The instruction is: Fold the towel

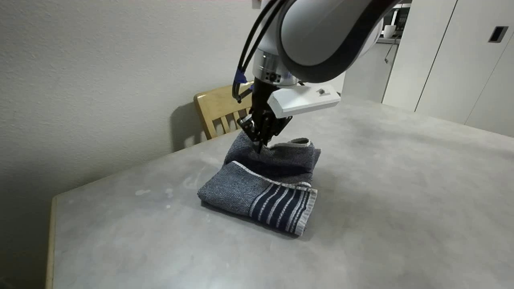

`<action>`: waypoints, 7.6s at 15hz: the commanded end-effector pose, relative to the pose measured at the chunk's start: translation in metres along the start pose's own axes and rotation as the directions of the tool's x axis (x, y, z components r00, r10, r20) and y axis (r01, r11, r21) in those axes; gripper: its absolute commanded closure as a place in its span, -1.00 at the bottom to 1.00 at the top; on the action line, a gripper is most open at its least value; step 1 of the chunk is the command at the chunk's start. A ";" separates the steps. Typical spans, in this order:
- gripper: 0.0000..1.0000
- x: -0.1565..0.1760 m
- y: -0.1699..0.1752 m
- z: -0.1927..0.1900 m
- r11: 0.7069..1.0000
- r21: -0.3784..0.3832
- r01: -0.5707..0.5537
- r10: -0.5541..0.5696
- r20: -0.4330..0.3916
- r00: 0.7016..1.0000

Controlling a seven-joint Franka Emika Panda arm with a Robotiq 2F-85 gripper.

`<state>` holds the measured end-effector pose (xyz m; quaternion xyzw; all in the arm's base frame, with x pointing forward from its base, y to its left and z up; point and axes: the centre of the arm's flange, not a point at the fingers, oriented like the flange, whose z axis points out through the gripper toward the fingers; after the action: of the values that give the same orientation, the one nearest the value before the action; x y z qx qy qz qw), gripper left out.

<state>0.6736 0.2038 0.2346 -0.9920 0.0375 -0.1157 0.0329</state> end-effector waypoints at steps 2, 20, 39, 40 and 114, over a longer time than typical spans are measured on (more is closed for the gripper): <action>0.95 -0.004 -0.012 0.003 0.996 -0.029 0.079 -0.079 -0.009 0.997; 0.95 -0.017 -0.022 -0.031 0.983 -0.111 0.146 -0.151 -0.032 0.988; 0.81 -0.021 -0.046 -0.018 0.975 -0.108 0.196 -0.200 -0.033 0.979; 0.81 -0.021 -0.046 -0.018 0.975 -0.108 0.196 -0.200 -0.033 0.979; 0.96 -0.066 -0.121 -0.012 0.974 0.201 -0.100 0.071 0.145 0.987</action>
<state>0.6178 0.3293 0.2393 -0.9860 0.0644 -0.0436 0.1478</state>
